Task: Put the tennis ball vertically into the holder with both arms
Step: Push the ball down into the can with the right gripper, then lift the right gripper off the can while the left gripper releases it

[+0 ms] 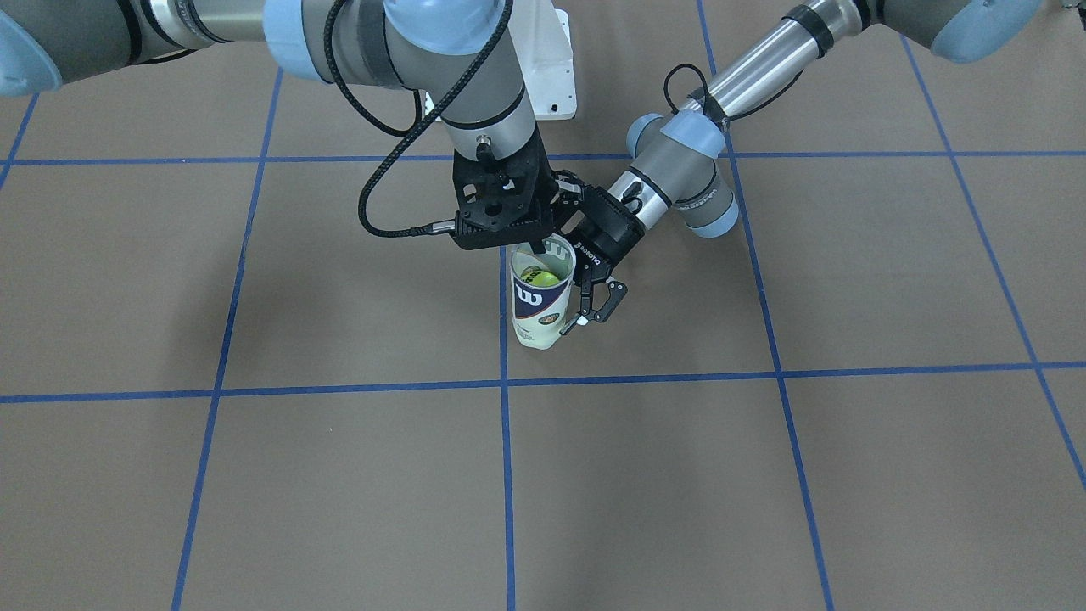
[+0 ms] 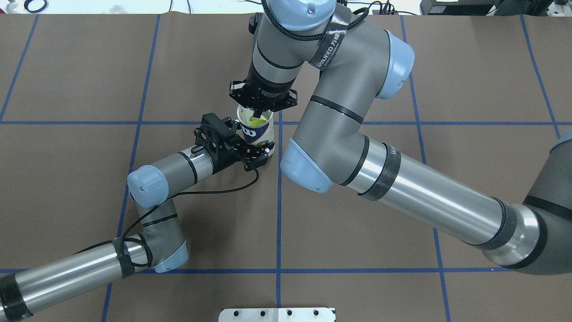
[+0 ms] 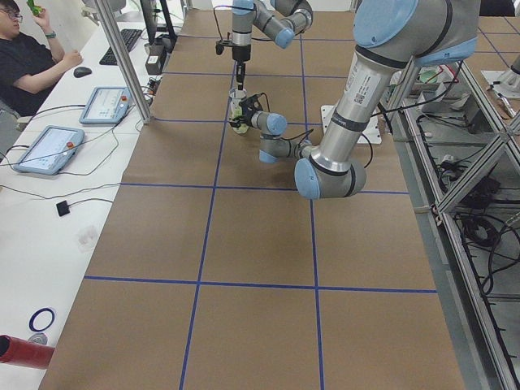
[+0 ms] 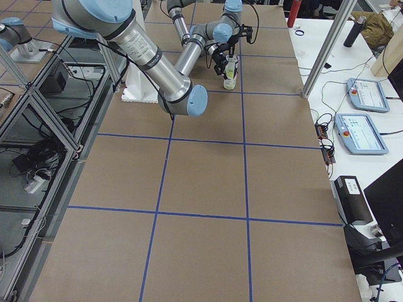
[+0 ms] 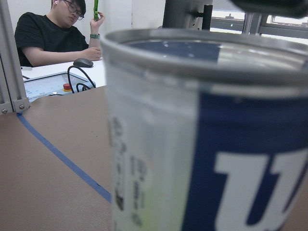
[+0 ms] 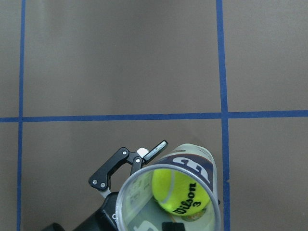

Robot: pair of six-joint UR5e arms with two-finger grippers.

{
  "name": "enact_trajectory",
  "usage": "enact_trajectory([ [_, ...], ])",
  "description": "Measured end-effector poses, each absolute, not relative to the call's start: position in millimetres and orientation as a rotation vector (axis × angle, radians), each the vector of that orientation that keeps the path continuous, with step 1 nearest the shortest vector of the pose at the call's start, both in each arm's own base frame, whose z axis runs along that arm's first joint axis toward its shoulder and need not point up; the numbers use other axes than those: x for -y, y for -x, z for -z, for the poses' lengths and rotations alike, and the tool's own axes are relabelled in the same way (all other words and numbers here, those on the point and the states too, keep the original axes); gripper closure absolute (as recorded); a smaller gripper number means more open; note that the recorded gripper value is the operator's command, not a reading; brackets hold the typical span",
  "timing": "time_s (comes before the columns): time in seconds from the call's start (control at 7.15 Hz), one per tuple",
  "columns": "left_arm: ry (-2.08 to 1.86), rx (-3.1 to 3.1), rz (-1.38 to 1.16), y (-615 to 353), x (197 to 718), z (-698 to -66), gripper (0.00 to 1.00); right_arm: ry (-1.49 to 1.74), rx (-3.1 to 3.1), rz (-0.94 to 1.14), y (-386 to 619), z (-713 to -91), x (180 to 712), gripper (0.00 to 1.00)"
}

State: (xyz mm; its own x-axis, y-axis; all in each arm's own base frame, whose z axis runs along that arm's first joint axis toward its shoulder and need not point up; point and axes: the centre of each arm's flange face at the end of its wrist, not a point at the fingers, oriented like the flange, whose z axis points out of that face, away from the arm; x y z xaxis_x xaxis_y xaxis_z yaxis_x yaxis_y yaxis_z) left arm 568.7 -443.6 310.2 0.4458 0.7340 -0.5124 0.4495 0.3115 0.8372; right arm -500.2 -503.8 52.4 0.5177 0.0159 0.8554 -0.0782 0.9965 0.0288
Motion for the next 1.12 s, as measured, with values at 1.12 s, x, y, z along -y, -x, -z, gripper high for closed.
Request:
enact_trajectory([
  [1.12,-1.320,-1.184,-0.264,-559,442,-314,0.01,-0.056,1.081,-0.108,459,-31,515,0.00],
])
